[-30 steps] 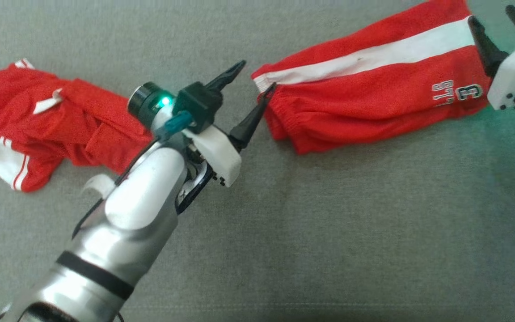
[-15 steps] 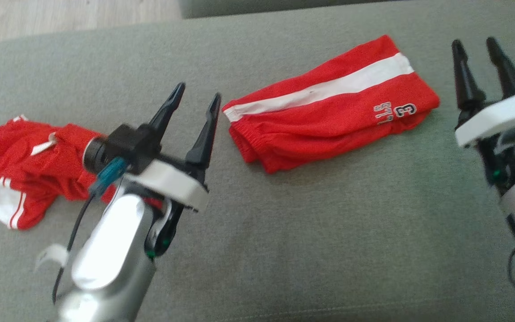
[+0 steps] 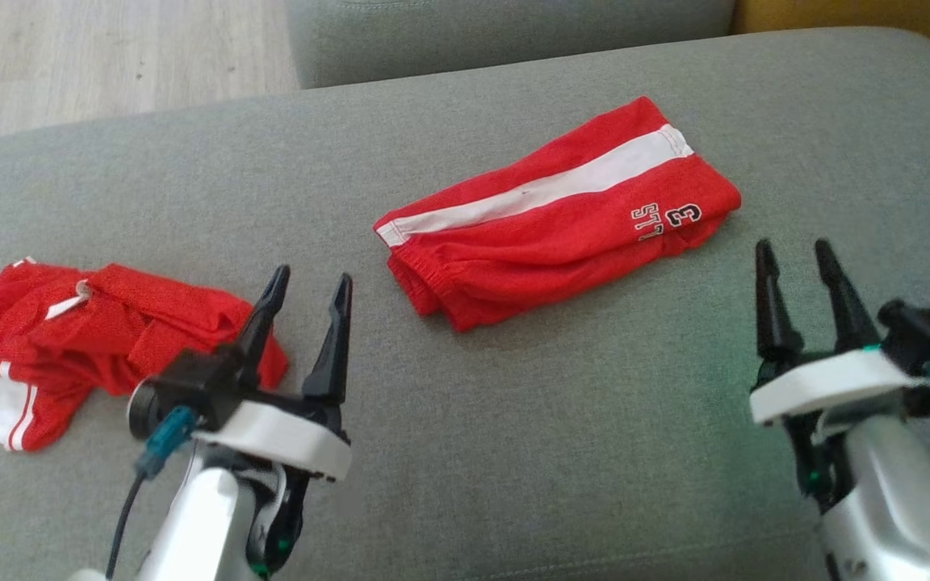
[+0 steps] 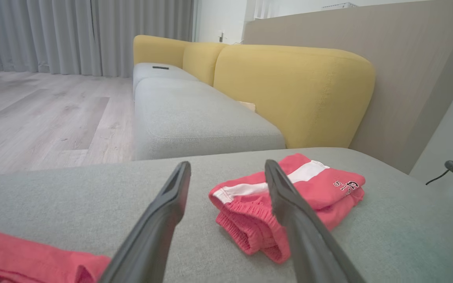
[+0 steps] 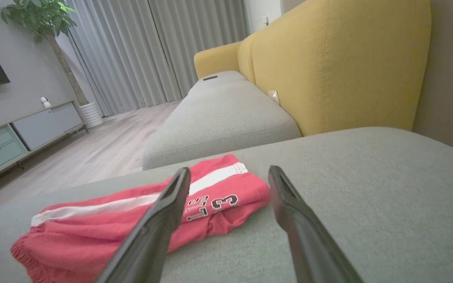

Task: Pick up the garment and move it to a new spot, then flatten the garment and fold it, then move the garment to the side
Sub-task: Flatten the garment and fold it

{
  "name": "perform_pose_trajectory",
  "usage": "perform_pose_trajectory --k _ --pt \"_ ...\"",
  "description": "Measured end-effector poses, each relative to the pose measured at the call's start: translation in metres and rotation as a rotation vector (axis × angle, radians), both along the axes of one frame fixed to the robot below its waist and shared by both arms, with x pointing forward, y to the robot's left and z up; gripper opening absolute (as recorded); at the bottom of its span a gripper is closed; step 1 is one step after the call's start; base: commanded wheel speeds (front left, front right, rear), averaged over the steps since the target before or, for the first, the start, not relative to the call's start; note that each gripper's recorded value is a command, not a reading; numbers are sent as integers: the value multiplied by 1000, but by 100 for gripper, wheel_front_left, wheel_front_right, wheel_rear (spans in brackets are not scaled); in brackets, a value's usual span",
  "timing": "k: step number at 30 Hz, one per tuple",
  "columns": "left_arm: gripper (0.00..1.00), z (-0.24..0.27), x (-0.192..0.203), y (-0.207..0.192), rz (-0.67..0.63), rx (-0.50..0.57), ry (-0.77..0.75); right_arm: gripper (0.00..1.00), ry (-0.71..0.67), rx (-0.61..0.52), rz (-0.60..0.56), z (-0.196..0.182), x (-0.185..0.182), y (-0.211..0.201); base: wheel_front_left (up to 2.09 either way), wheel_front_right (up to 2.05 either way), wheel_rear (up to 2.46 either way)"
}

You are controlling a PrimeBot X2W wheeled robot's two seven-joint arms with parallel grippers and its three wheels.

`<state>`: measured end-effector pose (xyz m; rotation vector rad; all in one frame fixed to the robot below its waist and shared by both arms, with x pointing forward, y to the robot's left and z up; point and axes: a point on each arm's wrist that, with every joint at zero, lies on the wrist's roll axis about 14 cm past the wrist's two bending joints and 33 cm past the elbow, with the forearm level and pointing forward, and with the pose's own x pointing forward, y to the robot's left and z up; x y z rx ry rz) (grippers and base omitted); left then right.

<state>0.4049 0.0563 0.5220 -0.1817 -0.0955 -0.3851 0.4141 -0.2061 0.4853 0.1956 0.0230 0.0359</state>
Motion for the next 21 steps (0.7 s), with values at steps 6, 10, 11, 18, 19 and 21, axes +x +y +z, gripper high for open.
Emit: perform_pose_trajectory --k 6,10,11,18,19,21 --pt "100 -7 -4 8 24 0 19 100 5 -5 -12 -3 -11 5 0 0 0" --pt "100 -9 -4 10 24 5 21 100 8 -19 -13 0 -7 5 0 0 0" --pt "100 -10 -4 10 20 5 25 100 16 -18 -15 -2 -6 4 0 0 0" --pt "100 -21 4 16 28 5 52 100 137 75 -59 -28 11 -2 0 0 0" --pt "100 -22 6 17 32 6 53 100 157 94 -63 -32 16 -1 0 0 0" --pt "100 -24 10 20 36 13 53 100 189 115 -71 -37 29 -2 0 0 0"
